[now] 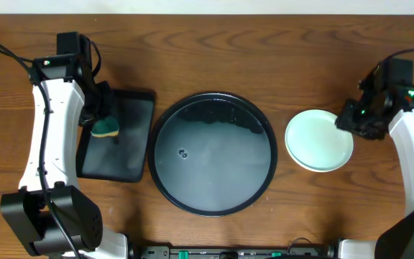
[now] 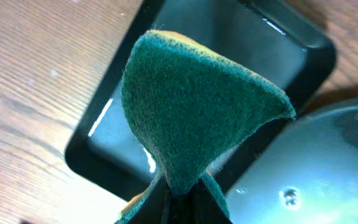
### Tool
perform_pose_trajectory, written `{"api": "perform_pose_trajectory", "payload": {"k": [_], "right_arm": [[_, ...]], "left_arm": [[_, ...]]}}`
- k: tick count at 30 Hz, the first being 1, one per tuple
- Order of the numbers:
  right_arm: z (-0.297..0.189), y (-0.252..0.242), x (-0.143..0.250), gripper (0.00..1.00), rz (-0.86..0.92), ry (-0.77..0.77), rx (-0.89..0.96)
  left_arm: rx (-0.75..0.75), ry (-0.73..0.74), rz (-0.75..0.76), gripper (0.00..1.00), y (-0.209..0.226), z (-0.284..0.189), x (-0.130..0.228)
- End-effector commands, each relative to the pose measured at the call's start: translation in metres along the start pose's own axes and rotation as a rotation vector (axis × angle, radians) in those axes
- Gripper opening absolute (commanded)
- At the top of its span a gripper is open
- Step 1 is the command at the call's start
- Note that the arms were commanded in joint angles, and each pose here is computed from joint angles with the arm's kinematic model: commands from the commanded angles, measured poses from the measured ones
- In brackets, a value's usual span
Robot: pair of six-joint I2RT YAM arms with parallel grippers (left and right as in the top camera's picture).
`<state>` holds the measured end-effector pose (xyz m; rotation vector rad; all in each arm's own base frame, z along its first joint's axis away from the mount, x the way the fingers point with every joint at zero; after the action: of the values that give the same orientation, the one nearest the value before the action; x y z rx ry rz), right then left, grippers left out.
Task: Clean dirty plates on tray and stack at the side
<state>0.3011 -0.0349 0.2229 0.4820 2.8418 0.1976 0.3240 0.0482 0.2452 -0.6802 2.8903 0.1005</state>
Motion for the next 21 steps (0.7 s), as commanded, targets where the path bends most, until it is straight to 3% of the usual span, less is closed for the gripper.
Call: {"api": "perform_pose_trajectory", "payload": {"k": [1,7,13,19,20,21], "right_arm": [[-0.016,0.020,-0.008,0.43,-0.089,-0.044,-0.084],[-0.016,0.041,-0.008,0.45,-0.156,-0.069,-0.101],[-0.015,0.043,-0.008,0.46,-0.164,-0.073,-0.105],[-0.015,0.043,-0.008,0.46,-0.164,-0.076,-0.105],[-0.015,0.043,-0.008,0.46,-0.165,-0.075,-0.105],[-0.015,0.043,-0.008,0.46,-0.165,-0.076,-0.105]], "left_arm": [[-0.059,0.027,0.095,0.08,0.003,0.022,0.000],[-0.004,0.068,0.234,0.07,-0.004,0.061,0.005],[0.011,0.093,0.242,0.07,-0.008,0.092,0.007],[0.155,0.179,0.315,0.08,-0.023,0.118,0.010],[0.166,0.193,0.313,0.09,-0.024,0.122,0.011],[0.173,0.202,0.312,0.17,-0.025,0.124,0.011]]}}
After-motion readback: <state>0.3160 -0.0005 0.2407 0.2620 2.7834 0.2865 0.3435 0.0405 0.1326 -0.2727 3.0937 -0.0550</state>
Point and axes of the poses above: each gripper's point midway between its finger pads, its own z axis out along the fingers, its own y axis along the line the jaws close on, x = y × z, the point moved 9 cm from there along -z, back along the fingers
